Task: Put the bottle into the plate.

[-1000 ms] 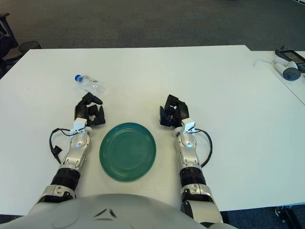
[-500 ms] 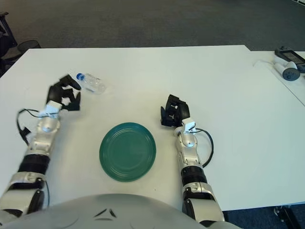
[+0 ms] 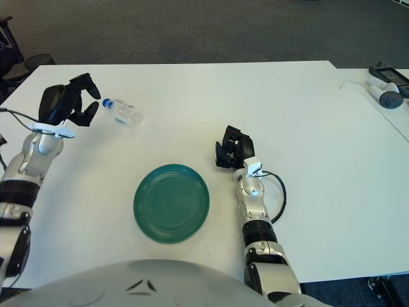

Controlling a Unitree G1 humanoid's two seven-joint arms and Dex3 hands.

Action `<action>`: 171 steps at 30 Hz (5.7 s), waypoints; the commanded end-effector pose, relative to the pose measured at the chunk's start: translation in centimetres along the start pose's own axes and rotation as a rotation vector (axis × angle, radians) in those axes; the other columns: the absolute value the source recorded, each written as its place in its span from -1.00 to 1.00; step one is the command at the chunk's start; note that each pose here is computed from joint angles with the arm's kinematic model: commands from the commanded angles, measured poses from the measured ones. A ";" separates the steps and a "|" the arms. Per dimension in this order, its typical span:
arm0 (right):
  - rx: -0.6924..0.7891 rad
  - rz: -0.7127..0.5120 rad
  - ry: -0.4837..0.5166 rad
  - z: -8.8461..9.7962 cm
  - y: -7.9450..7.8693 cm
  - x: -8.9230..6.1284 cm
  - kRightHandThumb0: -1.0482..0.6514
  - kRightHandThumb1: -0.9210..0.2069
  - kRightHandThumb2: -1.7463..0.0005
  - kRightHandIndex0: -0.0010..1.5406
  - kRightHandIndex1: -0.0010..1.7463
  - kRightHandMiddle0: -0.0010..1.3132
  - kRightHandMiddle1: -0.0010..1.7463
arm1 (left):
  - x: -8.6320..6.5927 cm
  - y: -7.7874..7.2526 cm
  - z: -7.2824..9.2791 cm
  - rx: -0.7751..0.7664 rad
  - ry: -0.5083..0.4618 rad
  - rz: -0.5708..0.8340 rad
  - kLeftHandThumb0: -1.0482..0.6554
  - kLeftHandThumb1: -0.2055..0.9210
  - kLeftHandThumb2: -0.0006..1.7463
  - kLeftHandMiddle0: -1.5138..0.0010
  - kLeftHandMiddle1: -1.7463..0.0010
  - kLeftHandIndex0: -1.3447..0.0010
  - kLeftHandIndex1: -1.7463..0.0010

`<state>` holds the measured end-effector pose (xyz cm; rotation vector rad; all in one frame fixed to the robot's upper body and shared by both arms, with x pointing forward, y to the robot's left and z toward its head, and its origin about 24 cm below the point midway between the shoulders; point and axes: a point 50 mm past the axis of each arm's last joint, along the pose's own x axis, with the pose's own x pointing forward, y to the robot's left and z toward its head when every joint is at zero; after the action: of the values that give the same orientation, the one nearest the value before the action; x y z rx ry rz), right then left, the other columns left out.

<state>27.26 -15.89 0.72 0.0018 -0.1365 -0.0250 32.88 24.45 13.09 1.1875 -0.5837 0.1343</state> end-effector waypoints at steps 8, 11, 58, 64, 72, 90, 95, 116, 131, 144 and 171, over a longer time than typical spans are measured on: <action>0.001 -0.010 0.102 -2.0 0.0 -1.3 0.16 0.20 -0.53 0.56 1.00 0.56 1.00 | 2.0 1.3 -1.8 0.258 -0.065 -0.050 -0.32 -0.09 0.51 -0.51 -1.00 0.09 -1.00; 0.001 -0.010 0.102 -2.0 0.0 -1.3 0.16 0.20 -0.53 0.56 1.00 0.56 1.00 | 2.5 1.0 -2.1 0.295 -0.053 -0.074 -0.32 -0.08 0.51 -0.47 -1.00 0.10 -1.00; 0.000 -0.010 0.106 -2.4 0.2 -1.2 0.16 0.20 -0.54 0.56 1.00 0.56 1.00 | 3.5 -6.4 -0.1 0.480 -0.023 -0.459 -0.97 1.00 -0.85 0.76 0.69 1.00 0.11; 0.000 -0.010 0.106 -2.4 0.2 -1.2 0.16 0.20 -0.54 0.56 1.00 0.56 1.00 | 3.7 -6.0 -0.3 0.436 0.009 -0.457 -1.00 1.00 -0.87 0.76 0.84 1.00 0.35; 0.000 -0.010 0.108 -2.4 0.1 -1.2 0.16 0.20 -0.54 0.56 1.00 0.56 1.00 | 3.8 -5.8 -0.6 0.371 0.055 -0.467 -1.00 1.00 -0.92 0.80 0.92 1.00 0.50; -0.001 -0.012 0.109 -2.5 -0.3 -1.1 0.16 0.20 -0.54 0.56 1.00 0.56 1.00 | 3.5 -5.5 -1.2 0.390 0.078 -0.508 -1.00 0.93 -0.97 0.94 0.99 1.00 0.51; -0.001 -0.012 0.110 -2.5 -0.4 -1.1 0.16 0.20 -0.54 0.56 1.00 0.56 1.00 | 3.3 -5.8 -1.2 0.454 0.049 -0.541 -0.99 0.92 -0.98 0.93 0.99 1.00 0.42; 0.000 -0.012 0.110 -2.6 -0.4 -1.3 0.16 0.20 -0.54 0.56 1.00 0.56 1.00 | 2.7 -7.7 0.1 0.569 -0.102 -0.634 -0.93 0.87 -1.00 0.87 0.98 1.00 0.30; 0.000 -0.011 0.108 -2.6 -0.1 -1.5 0.16 0.20 -0.54 0.56 1.00 0.56 1.00 | 3.1 -8.2 1.1 0.577 -0.143 -0.619 -0.91 0.86 -1.00 0.86 0.99 1.00 0.39; 0.001 -0.010 0.109 -2.7 0.1 -1.6 0.16 0.20 -0.54 0.56 1.00 0.56 1.00 | 3.5 -8.5 1.8 0.577 -0.150 -0.620 -0.88 0.86 -1.00 0.84 0.99 1.00 0.33; 0.000 -0.011 0.111 -2.9 -0.1 -2.0 0.16 0.20 -0.54 0.56 1.00 0.56 1.00 | 3.4 -9.6 1.9 0.519 -0.001 -0.737 -0.74 0.84 -0.99 0.59 0.94 1.00 0.15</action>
<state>27.50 -15.73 0.19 -0.0011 -0.1457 -0.0233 38.64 18.28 7.06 1.8440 -0.1136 -0.3756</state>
